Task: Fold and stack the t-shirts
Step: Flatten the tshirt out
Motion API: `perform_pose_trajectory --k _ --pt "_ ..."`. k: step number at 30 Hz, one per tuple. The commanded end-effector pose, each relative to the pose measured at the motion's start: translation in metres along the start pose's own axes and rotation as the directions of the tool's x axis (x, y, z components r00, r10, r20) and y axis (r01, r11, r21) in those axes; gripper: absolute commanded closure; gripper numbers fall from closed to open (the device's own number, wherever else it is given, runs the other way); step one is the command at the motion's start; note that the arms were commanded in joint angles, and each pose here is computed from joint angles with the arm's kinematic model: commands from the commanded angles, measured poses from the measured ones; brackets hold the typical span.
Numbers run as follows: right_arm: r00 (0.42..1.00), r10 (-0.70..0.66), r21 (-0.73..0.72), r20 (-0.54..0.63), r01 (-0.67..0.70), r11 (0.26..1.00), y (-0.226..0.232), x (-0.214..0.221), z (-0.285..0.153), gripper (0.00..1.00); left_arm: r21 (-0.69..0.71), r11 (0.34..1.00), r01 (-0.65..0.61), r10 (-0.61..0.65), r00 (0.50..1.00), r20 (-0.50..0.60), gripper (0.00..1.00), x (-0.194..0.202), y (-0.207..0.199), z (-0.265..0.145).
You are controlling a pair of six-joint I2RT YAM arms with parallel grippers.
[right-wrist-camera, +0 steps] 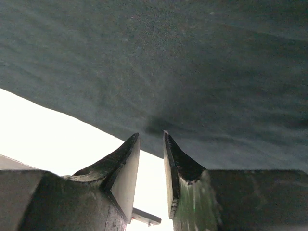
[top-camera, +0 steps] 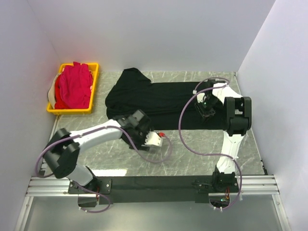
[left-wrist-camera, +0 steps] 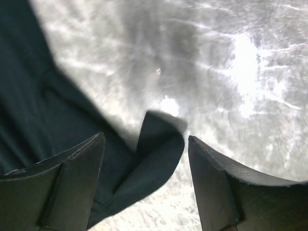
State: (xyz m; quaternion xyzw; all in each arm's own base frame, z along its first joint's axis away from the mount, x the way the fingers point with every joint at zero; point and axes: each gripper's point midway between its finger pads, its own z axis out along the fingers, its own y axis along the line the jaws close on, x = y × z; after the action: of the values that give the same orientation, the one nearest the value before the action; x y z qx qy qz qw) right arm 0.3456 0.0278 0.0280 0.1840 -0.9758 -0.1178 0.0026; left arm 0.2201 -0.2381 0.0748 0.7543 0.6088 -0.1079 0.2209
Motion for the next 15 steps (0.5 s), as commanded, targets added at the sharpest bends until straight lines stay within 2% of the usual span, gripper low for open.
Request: perform_pose_trajectory --k 1,5,10,13,14,15 --pt "1.0 0.028 -0.021 -0.001 -0.028 0.999 0.005 0.002 -0.001 0.66 -0.065 0.997 -0.041 0.034 0.995 -0.099 0.25 0.001 0.008 0.01" --pt "0.999 0.03 -0.008 -0.016 -0.03 1.0 0.002 0.004 0.002 0.66 -0.026 0.999 -0.042 0.036 0.98 -0.196 0.25 0.015 -0.003 0.036" --pt "0.999 0.032 0.018 -0.027 -0.032 0.999 -0.004 0.003 0.004 0.66 -0.02 0.999 -0.024 0.018 0.97 -0.244 0.28 0.023 -0.002 0.054" --pt "0.999 0.034 0.031 -0.031 -0.033 0.999 -0.007 0.002 0.004 0.66 -0.033 0.999 -0.012 0.002 0.956 -0.293 0.42 0.031 0.001 0.059" --pt "0.999 0.033 0.037 -0.029 -0.032 0.999 -0.008 0.001 0.003 0.67 -0.03 1.0 -0.006 -0.002 0.963 -0.27 0.61 0.026 0.002 0.058" --pt "0.999 0.033 0.04 -0.028 -0.031 0.999 -0.009 0.0 0.003 0.67 -0.027 1.0 -0.008 0.001 0.967 -0.256 0.72 0.021 0.003 0.056"
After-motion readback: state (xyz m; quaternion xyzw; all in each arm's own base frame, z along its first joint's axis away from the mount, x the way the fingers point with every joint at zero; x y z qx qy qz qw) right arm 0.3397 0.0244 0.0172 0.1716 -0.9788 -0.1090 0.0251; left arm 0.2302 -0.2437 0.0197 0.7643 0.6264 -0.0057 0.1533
